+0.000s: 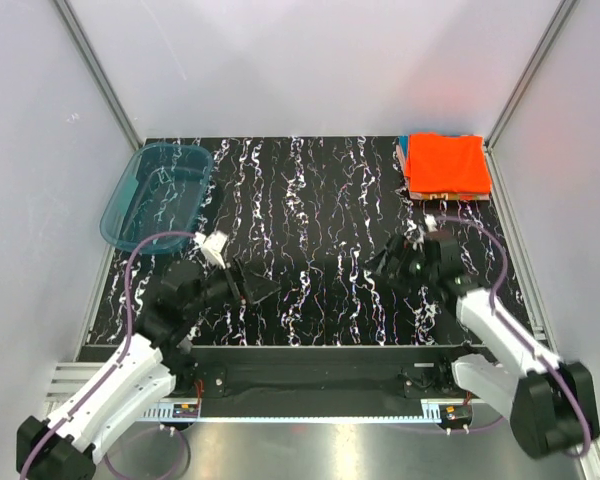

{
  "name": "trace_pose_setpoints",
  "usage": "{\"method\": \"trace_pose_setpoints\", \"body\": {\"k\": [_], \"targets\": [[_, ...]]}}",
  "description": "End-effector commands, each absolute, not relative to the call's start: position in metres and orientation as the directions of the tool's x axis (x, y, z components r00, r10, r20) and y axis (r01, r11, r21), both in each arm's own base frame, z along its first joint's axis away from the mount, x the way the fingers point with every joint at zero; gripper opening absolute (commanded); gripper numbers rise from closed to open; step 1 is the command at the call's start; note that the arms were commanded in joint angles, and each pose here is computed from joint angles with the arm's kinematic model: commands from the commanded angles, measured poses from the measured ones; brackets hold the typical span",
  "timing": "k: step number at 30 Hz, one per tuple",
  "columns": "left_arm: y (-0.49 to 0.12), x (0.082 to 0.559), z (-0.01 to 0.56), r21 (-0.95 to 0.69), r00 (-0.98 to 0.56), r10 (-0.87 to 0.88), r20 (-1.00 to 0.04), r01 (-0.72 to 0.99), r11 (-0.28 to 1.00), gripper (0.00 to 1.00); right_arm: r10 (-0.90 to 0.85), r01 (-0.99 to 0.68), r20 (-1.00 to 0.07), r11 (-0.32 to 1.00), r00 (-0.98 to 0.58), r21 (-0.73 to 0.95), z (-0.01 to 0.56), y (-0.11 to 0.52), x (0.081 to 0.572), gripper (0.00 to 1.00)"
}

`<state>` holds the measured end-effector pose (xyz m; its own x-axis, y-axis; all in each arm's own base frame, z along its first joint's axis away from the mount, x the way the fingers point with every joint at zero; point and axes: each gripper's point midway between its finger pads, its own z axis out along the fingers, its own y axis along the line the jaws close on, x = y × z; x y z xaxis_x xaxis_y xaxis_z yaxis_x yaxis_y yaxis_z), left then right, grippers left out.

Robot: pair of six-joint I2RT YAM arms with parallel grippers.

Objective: Fold and stack the t-shirts
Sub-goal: Neatly place the folded tshirt to the corner

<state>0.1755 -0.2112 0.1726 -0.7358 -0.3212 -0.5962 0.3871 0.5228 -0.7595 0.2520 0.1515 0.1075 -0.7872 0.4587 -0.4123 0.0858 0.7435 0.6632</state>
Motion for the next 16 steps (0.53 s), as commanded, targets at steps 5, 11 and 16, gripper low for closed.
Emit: {"method": "trace_pose_setpoints", "body": {"k": [5,11,16], "targets": [[-0.204,0.164,0.19,-0.822,-0.651,-0.503,-0.569,0.44,0.36,0.81,0.719,0.118,-0.391,0.545,-0.574,0.83,0.107,0.139,0.243,1.0],[-0.2,0.144,0.179,-0.867,-0.667,-0.562,-0.489,0.445,0.225,0.82,0.755,0.14,-0.382,0.524,-0.533,0.84,0.091,0.128,0.224,1.0],[-0.204,0.135,0.162,-0.882,-0.7,-0.567,-0.435,0.456,0.113,0.83,0.751,0.123,-0.354,0.496,-0.557,0.859,0.077,0.133,0.214,1.0]]}}
